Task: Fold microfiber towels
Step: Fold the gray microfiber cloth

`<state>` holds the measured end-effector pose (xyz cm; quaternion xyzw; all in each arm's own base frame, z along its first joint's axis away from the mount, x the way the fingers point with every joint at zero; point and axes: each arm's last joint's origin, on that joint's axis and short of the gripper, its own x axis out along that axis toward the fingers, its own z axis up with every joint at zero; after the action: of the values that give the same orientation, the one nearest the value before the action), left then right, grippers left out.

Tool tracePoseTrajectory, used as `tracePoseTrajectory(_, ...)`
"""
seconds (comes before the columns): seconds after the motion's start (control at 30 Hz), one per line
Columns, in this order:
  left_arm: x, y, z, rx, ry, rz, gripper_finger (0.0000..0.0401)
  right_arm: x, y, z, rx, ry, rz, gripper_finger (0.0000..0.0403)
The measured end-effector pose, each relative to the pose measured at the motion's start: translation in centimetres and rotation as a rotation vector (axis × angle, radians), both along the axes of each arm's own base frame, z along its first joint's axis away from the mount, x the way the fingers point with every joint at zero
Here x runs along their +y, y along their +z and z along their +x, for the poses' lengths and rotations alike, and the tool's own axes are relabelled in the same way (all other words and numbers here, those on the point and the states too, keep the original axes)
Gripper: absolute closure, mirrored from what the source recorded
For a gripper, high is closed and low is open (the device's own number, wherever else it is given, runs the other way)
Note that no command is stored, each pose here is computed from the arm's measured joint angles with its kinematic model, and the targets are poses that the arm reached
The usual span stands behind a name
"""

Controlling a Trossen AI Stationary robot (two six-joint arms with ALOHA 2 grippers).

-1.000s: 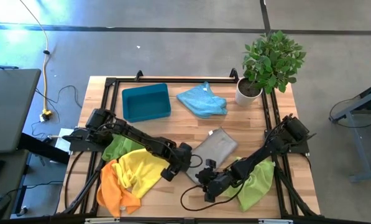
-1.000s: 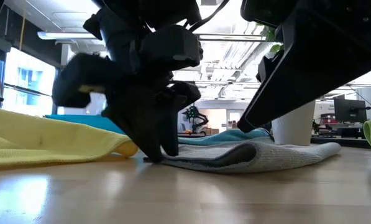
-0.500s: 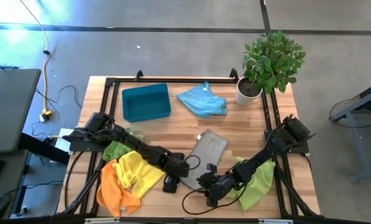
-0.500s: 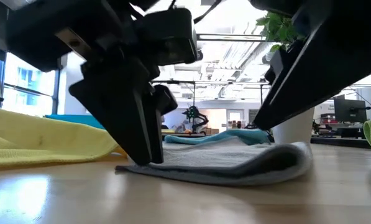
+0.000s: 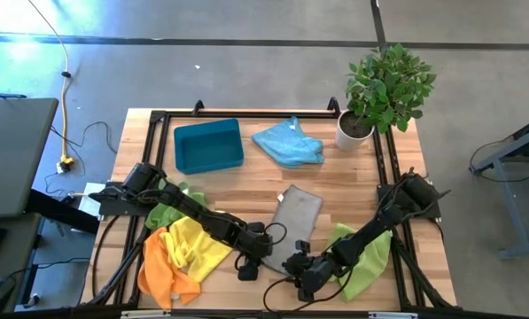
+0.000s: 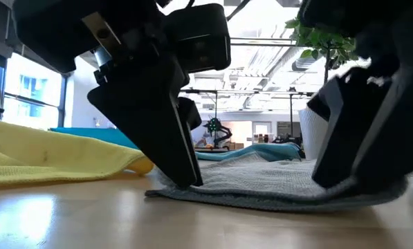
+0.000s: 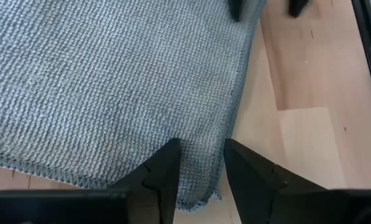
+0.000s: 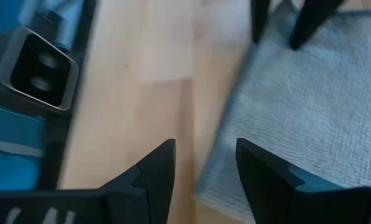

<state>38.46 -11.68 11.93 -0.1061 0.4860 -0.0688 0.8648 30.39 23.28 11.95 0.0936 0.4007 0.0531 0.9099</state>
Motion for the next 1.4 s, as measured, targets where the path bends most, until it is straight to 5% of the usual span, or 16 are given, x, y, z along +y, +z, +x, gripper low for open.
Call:
tracePoseTrajectory(0.3,-0.2,0.0,0.1,-0.014,-0.035,-0.017,0.0282,-0.5,-0.9,-0.4,0.045,0.007,-0.128,0.0241)
tracePoseTrajectory(0.63,-1.8,0.0,-0.5,-0.104,-0.359,0.214,0.0282,-0.6,-1.1,-0.5,0.058,0.037,-0.168,0.0279)
tracePoseTrajectory(1.03,-1.8,-1.5,-0.2,-0.071,-0.294,0.234,0.0279,-0.7,-1.1,-0.5,0.063,0.028,-0.163,0.0342)
tracePoseTrajectory(1.4,-1.9,-1.4,-0.3,-0.054,-0.202,0.187,0.0394,-0.6,-1.1,-0.5,0.072,-0.049,-0.079,0.0398)
